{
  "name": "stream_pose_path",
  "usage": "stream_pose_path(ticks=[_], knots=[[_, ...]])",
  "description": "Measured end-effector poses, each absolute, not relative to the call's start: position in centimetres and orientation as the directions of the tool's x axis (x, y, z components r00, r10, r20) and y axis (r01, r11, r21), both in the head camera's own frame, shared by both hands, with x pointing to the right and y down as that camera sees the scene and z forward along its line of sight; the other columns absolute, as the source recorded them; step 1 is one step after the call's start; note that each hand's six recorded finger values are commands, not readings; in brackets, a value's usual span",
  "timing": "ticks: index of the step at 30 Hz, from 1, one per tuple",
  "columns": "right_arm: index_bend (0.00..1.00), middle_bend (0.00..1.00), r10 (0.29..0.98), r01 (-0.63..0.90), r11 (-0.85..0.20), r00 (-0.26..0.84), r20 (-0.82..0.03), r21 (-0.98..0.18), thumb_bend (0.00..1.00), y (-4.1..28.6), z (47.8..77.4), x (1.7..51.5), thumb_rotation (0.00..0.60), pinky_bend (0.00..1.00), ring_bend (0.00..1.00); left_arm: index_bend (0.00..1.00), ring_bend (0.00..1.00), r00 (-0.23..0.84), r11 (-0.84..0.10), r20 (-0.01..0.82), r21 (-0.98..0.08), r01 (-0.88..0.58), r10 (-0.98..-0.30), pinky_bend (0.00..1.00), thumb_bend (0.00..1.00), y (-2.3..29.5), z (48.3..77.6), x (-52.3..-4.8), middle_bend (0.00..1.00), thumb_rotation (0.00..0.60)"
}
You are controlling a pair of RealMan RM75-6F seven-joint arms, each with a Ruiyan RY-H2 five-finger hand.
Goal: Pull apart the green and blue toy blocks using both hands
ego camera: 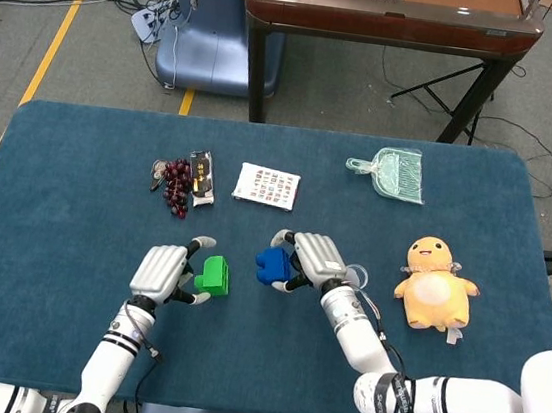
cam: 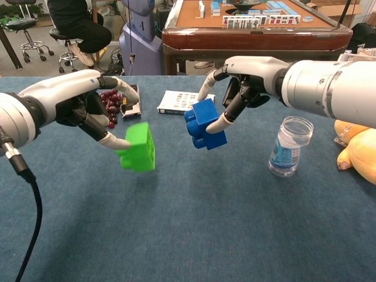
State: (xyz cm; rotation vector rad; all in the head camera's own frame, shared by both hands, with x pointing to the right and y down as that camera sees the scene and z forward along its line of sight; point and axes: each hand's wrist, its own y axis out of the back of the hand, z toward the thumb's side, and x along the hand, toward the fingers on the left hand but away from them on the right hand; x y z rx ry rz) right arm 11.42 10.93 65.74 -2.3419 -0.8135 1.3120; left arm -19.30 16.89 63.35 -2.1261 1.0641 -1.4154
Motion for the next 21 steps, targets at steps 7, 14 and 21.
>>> stream_pose_path(ticks=[7,14,21], knots=[[0.01,1.00,0.655,0.339,-0.755,0.417,-0.630,-0.561,0.00,10.6,64.2,12.8,0.600,0.96,0.87,0.14,1.00,0.186,-0.624,0.603,-0.686,-0.374,-0.775,1.00,0.01,16.7,62.9,-20.7,1.00,0.600],[0.23,0.76,0.739,0.361,-0.673,0.375,-0.560,-0.645,0.00,9.7,61.3,16.8,0.600,0.83,0.64,0.15,0.82,0.105,-0.566,0.570,-0.743,-0.356,-0.815,0.99,0.01,16.4,61.9,-25.3,0.77,0.600],[0.19,0.44,0.830,0.374,-0.555,0.311,-0.463,-0.744,0.00,9.4,58.4,22.1,0.600,0.57,0.38,0.14,0.42,0.026,-0.494,0.514,-0.808,-0.321,-0.858,0.73,0.01,16.2,60.0,-31.5,0.45,0.600]])
